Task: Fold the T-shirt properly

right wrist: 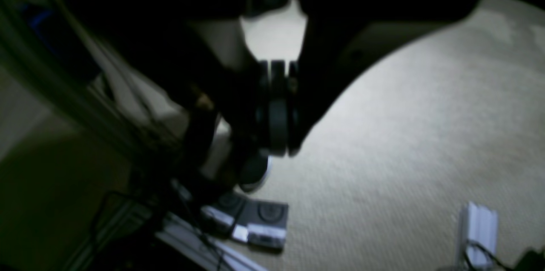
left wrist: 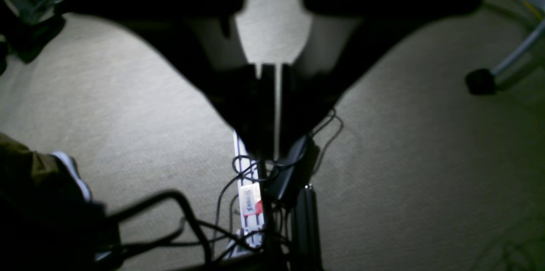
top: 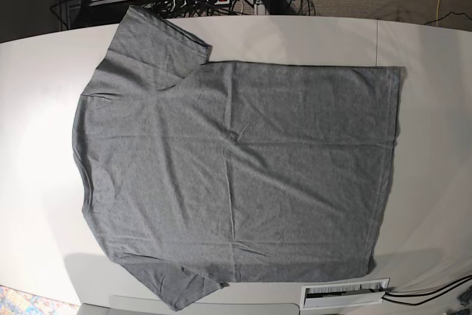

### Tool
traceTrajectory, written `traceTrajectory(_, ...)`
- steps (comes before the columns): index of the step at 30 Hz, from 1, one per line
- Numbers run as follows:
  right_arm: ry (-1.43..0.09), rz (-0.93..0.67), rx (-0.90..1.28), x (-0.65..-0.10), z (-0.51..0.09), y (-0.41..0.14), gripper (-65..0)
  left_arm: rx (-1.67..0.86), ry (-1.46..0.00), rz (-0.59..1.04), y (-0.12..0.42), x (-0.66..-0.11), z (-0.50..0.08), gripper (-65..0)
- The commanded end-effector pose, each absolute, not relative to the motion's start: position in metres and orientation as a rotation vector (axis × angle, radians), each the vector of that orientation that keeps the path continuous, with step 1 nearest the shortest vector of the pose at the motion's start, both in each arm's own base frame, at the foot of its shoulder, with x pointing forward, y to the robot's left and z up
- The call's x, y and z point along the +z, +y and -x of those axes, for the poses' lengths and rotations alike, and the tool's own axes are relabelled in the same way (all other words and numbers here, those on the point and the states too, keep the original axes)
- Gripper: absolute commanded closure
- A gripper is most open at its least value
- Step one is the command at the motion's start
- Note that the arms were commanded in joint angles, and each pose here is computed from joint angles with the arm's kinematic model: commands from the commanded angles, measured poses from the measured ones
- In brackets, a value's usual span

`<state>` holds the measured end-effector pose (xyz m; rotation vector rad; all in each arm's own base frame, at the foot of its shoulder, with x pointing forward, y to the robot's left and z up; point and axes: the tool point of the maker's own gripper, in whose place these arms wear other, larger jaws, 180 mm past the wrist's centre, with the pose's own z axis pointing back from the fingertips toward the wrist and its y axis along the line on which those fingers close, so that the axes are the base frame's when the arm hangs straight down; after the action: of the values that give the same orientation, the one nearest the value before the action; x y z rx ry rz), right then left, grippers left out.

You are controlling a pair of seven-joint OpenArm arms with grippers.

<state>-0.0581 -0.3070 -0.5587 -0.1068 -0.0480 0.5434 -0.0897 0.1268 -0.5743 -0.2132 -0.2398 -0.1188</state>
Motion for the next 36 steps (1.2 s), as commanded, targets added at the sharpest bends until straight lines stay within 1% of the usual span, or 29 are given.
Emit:
traceTrajectory(1,-0.066,0.11,0.577,-0.549,0.054,-0.312,0.0,-0.129,-0.237,0.215,0.132,-0.566,0.1,0.0)
traceTrajectory(5,-0.111,0.106,0.735,-0.522,0.044,-0.307,0.0,-0.164,-0.28,0.226,0.138,-0.542,0.106,0.0)
traceTrajectory(8,-0.147,0.139,0.828,-0.502,0.032,-0.309,0.0,-0.245,-0.296,0.234,0.139,-0.524,0.11,0.0)
traceTrajectory(12,-0.22,0.194,0.848,-0.475,0.009,-0.316,0.0,-0.406,-0.342,0.197,0.137,-0.499,0.108,0.0)
traceTrajectory(16,-0.279,0.249,0.856,-0.448,-0.013,-0.32,0.0,-0.506,-0.409,0.173,0.135,-0.474,0.095,0.0)
traceTrajectory(19,-0.32,0.287,0.911,-0.428,-0.024,-0.318,0.0,-0.585,-0.459,0.151,0.135,-0.453,0.085,0.0)
traceTrajectory(25,-0.361,0.323,1.064,-0.395,-0.041,-0.298,0.0,-0.762,-0.547,0.08,0.138,-0.42,0.066,0.0)
traceTrajectory(28,-0.381,0.373,1.124,-0.383,-0.053,-0.29,0.0,-0.828,-0.597,0.013,0.141,-0.406,0.052,0.0)
traceTrajectory(36,-0.525,0.448,1.167,-0.344,-0.09,-0.258,0.0,-0.931,-0.696,-0.167,0.145,-0.376,0.014,0.0)
